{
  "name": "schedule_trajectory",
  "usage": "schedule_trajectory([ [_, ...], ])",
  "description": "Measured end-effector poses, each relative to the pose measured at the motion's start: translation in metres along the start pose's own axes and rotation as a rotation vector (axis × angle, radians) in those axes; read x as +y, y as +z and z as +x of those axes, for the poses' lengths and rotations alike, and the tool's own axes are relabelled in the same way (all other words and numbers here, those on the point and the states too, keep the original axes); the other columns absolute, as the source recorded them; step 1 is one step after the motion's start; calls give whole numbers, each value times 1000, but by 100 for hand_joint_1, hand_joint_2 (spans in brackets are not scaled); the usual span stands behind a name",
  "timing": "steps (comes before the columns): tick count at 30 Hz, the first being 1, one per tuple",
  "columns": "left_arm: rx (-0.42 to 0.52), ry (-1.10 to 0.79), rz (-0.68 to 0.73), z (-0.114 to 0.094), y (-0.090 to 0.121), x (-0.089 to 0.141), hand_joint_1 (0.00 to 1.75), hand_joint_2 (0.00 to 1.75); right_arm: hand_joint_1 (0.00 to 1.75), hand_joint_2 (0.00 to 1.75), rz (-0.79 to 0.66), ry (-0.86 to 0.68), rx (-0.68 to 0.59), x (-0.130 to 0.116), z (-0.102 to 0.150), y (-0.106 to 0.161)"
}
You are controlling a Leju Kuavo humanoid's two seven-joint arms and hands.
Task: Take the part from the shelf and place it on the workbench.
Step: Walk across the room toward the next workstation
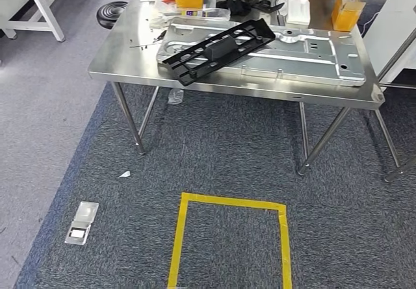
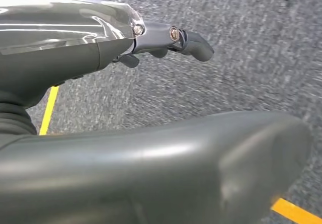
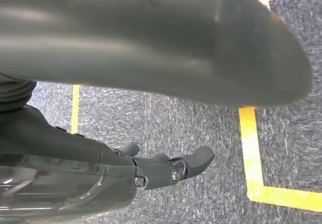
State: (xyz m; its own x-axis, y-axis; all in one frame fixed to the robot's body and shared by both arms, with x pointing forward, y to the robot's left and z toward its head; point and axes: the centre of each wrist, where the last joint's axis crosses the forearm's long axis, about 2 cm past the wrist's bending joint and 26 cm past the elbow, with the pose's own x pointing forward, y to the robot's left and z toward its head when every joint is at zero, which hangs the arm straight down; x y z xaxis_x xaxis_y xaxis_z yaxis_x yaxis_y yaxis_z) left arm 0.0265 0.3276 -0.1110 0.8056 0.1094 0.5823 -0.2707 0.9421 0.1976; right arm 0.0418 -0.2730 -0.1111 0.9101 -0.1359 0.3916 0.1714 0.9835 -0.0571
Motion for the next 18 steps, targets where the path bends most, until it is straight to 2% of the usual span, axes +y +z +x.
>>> schedule_trajectory([
  [16,21,5,6,0,0,-1,0,0,0,0,-1,-9,20,-1,1,-1],
  [18,29,10,9,1,0,-1,0,0,0,87,-3,-17,43,-2,3,-1],
])
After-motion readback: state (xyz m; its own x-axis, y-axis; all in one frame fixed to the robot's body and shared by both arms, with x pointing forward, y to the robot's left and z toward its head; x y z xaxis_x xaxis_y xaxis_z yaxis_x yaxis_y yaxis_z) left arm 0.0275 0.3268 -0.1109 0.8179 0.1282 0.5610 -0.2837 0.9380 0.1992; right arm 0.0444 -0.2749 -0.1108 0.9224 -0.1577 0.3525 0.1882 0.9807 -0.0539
